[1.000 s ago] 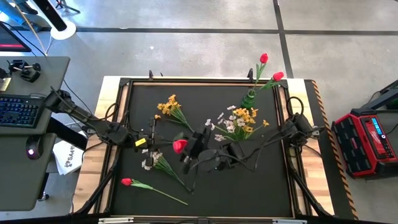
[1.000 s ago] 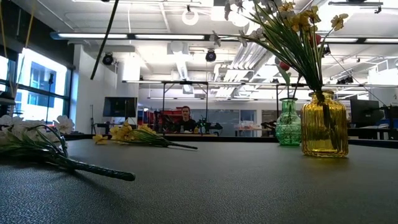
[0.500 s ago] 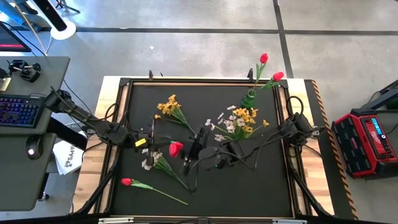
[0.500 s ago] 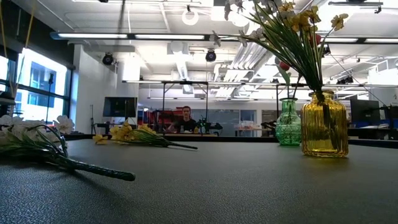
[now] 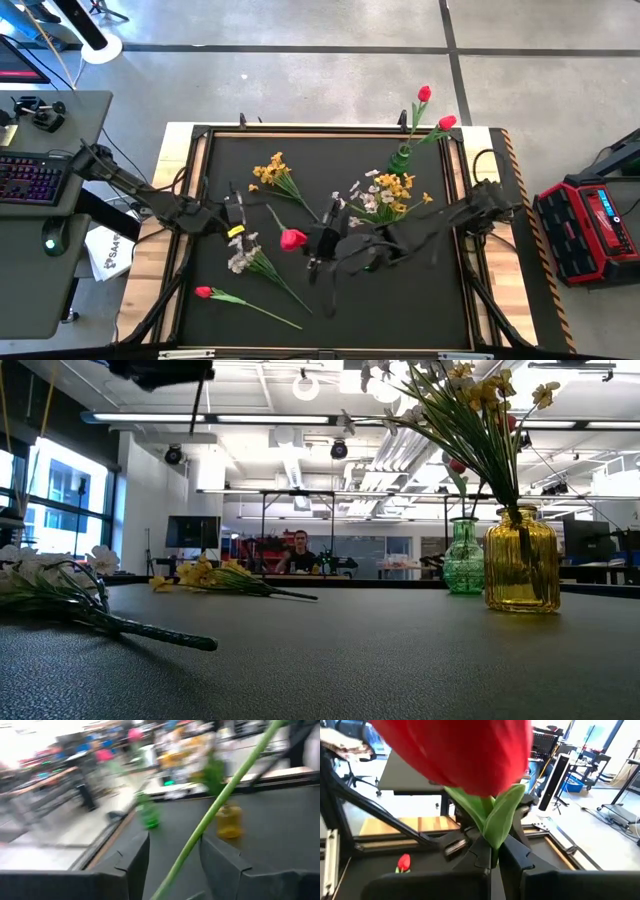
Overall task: Sort flowers into vase by color
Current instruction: Put the top red flower into the green vase
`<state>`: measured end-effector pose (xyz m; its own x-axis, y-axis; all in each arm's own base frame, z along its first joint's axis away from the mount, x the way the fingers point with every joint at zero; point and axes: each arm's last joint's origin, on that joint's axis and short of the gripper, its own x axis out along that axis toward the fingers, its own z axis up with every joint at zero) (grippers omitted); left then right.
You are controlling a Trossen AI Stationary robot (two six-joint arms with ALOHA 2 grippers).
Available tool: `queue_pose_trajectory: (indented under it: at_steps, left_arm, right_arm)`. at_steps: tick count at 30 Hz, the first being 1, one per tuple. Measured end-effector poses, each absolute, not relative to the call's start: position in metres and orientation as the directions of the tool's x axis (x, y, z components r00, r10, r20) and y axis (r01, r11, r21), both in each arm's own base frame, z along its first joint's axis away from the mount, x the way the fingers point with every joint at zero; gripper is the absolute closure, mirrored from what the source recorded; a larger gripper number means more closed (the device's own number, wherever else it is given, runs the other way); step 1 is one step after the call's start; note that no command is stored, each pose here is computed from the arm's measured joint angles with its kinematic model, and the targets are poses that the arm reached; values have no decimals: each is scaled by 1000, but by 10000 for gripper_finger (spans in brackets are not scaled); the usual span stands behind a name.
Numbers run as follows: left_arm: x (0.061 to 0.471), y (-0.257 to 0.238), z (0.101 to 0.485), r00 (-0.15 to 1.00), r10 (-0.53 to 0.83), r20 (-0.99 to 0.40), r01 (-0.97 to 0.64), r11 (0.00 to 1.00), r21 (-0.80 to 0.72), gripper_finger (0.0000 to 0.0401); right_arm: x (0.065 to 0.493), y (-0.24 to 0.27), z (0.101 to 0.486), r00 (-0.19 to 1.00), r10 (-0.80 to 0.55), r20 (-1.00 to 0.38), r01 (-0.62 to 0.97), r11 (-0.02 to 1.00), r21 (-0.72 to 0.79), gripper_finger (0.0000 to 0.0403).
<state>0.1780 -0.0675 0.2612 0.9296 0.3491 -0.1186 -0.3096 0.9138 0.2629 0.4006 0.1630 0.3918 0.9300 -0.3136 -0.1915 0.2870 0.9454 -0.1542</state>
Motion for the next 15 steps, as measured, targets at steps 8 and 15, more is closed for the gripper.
queue_pose_trajectory:
  at_steps: [8, 15]
  left_arm:
    - [161, -57, 264, 885, 446, -135, -414, 886, 210, 240]
    - [157, -55, 253, 865, 452, -217, -423, 891, 166, 240]
  right_arm:
    - [342, 134, 484, 912, -380, -152, 362, 922, -134, 402]
    - [275, 71, 527, 790, -562, -247, 566, 822, -59, 402]
